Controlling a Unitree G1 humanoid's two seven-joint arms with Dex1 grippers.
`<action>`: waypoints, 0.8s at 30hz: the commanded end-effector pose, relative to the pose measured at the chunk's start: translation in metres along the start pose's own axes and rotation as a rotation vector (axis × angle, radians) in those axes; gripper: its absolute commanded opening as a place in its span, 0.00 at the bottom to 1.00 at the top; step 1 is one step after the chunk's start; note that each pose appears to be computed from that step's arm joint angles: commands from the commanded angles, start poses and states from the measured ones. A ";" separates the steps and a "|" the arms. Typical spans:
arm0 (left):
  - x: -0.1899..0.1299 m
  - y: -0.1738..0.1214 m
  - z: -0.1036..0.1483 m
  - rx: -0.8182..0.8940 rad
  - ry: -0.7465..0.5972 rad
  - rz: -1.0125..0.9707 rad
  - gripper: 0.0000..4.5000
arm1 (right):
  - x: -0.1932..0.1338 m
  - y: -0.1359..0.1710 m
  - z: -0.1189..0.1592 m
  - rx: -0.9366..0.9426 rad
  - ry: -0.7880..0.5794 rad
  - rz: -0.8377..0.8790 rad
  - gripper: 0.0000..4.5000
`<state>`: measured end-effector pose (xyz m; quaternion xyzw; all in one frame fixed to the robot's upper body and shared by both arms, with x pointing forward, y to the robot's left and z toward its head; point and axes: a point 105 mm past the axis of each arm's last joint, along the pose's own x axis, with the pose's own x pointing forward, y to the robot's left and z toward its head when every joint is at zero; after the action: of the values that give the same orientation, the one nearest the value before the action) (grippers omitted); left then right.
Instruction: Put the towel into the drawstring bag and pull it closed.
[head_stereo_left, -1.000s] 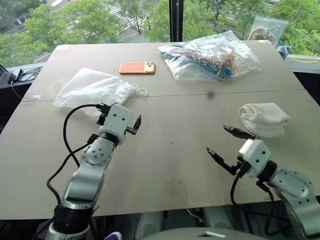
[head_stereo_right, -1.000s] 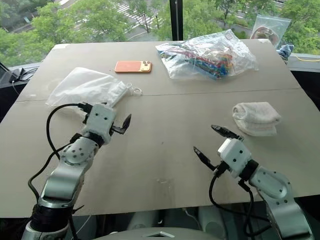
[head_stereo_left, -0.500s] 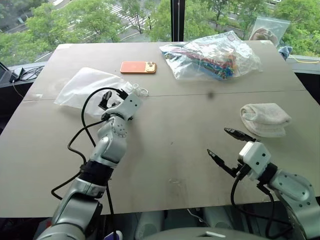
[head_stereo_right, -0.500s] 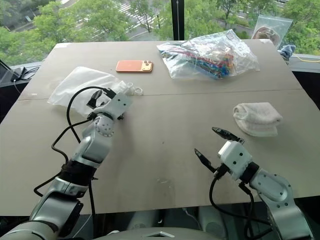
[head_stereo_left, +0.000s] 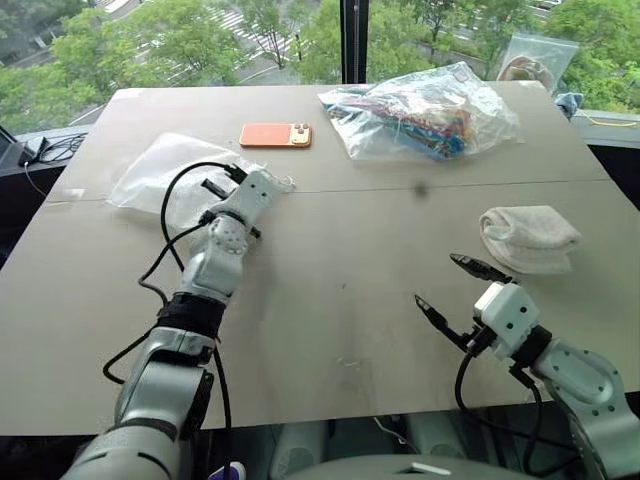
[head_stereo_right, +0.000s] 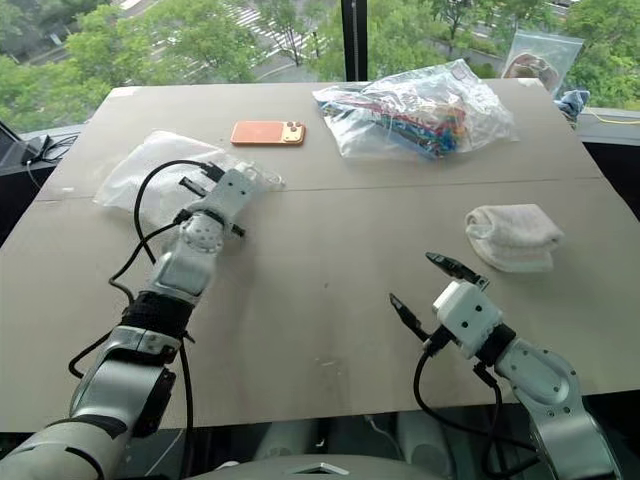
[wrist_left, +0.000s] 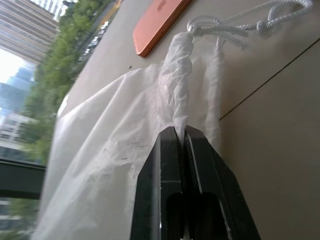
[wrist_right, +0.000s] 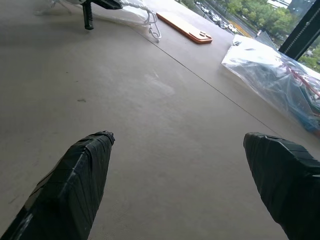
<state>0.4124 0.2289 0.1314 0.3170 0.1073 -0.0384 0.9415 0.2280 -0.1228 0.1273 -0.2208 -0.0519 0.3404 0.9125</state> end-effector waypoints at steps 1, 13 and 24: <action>-0.037 -0.001 0.023 -0.375 -0.086 -0.394 0.04 | -0.002 -0.006 0.011 -0.009 -0.031 -0.038 1.00; -0.099 -0.005 0.014 -0.846 0.106 -0.940 0.04 | 0.002 -0.014 0.014 0.108 -0.016 -0.032 1.00; -0.087 -0.030 0.053 -0.802 0.020 -1.021 0.04 | -0.013 -0.096 -0.003 0.190 0.087 -0.315 1.00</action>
<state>0.3305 0.1796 0.1614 -0.1636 0.2834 -0.4211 0.8459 0.2729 -0.1818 0.1592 -0.1387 -0.0125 0.2096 0.9678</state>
